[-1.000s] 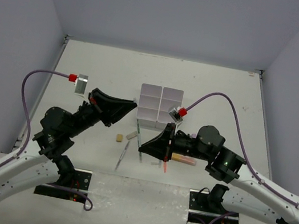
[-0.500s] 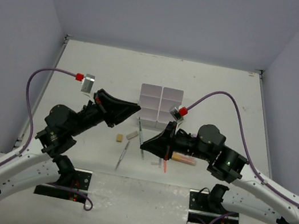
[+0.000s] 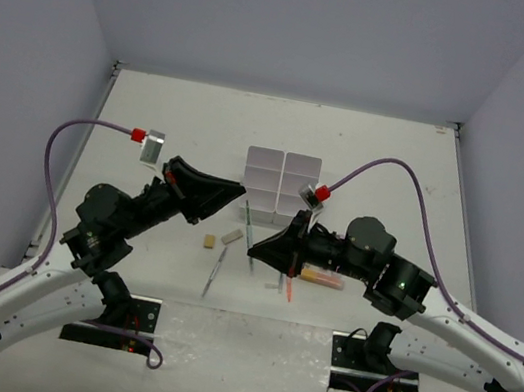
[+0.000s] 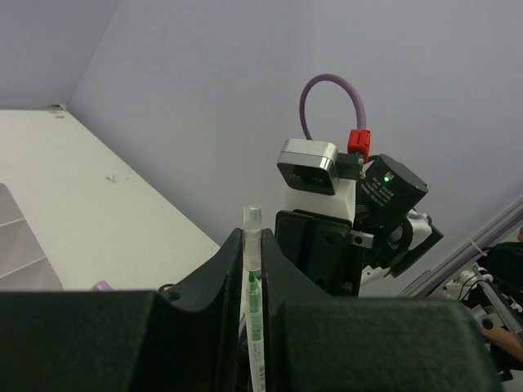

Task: Sort the stationery into containers
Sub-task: Close the pen cap on the pen.

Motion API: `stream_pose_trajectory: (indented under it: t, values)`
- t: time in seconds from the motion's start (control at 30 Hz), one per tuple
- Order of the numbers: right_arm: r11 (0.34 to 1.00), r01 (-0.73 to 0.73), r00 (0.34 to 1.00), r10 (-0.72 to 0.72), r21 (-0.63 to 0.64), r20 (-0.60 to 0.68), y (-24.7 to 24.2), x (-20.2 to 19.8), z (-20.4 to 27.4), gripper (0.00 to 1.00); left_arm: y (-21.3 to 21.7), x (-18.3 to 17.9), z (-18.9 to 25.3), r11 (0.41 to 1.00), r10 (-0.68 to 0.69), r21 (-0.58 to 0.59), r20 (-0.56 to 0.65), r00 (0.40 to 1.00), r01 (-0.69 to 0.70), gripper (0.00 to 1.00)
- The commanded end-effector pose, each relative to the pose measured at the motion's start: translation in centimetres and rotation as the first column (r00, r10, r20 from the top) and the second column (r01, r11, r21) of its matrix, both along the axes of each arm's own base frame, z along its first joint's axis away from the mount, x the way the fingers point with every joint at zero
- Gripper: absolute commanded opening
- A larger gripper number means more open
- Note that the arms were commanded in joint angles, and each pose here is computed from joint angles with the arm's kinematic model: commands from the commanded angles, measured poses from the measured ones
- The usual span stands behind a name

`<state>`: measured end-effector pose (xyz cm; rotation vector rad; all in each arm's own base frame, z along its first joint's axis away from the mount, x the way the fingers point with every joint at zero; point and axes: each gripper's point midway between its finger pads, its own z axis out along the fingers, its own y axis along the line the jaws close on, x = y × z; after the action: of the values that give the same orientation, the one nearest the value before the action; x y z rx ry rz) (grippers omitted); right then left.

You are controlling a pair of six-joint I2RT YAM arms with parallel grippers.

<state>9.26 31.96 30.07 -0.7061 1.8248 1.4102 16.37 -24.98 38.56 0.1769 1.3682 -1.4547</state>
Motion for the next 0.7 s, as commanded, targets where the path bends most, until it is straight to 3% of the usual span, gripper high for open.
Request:
stream_pose_trajectory:
  t: [0.0,0.67]
  values:
    - [0.998,0.027,0.999,-0.029,0.053,0.041,-0.07,0.45,2.92,0.0,0.36,-0.72,1.6,0.999,-0.019,-0.035,0.023,1.0,0.02,0.0]
    - [0.999,-0.017,1.0,0.016,0.05,0.026,0.69,-0.22,2.69,0.0,0.53,-0.46,1.6,0.999,-0.001,-0.041,0.027,1.0,0.002,0.0]
